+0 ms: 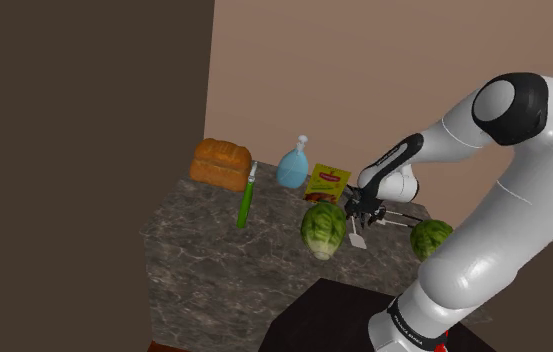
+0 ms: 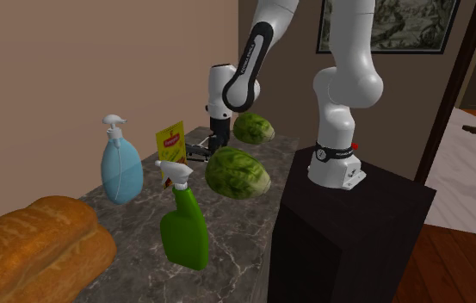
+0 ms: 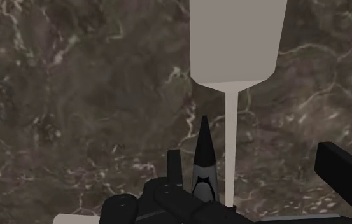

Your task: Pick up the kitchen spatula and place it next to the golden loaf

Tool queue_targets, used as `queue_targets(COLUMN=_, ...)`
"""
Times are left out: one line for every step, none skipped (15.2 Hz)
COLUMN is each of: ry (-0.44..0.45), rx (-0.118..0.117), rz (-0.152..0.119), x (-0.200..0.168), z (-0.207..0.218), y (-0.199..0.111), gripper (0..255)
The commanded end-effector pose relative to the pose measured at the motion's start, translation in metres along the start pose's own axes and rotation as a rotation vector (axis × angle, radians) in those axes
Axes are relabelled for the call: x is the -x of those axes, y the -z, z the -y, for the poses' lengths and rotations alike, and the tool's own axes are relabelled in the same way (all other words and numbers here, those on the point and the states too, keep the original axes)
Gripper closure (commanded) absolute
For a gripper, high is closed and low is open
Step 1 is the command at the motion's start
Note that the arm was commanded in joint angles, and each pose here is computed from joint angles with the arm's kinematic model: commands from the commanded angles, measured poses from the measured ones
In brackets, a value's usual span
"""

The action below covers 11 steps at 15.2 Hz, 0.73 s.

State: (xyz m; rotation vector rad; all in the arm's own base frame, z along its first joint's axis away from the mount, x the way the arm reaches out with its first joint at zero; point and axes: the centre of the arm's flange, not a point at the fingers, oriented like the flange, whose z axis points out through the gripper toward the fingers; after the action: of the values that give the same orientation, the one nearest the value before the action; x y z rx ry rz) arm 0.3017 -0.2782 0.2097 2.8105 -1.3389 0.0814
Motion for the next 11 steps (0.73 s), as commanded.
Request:
queue_targets(ry=-0.005, rx=0.001, rz=-0.001, x=0.0, z=-0.002, y=-0.012, gripper=0)
queue_targets(ry=-0.005, rx=0.001, rz=-0.001, x=0.0, z=-0.002, y=-0.017, gripper=0)
queue_targets(ry=-0.005, rx=0.001, rz=-0.001, x=0.0, z=-0.002, y=-0.022, gripper=0)
queue_targets(ry=-0.005, rx=0.001, rz=-0.001, x=0.0, z=-0.002, y=-0.027, gripper=0)
queue_targets(ry=-0.005, rx=0.001, rz=-0.001, x=0.0, z=-0.002, y=-0.036, gripper=0)
queue_targets(ry=-0.005, rx=0.001, rz=-0.001, x=0.0, z=-0.002, y=-0.036, gripper=0)
queue_targets(ry=-0.005, rx=0.001, rz=-0.001, x=0.0, z=-0.002, y=-0.036, gripper=0)
queue_targets(ry=-0.005, rx=0.001, rz=-0.001, x=0.0, z=-0.002, y=-0.036, gripper=0)
queue_targets(ry=-0.005, rx=0.001, rz=-0.001, x=0.0, z=-0.002, y=-0.036, gripper=0)
queue_targets(ry=-0.005, rx=0.001, rz=-0.001, x=0.0, z=-0.002, y=-0.036, gripper=0)
queue_targets(ry=-0.005, rx=0.001, rz=-0.001, x=0.0, z=-0.002, y=-0.036, gripper=0)
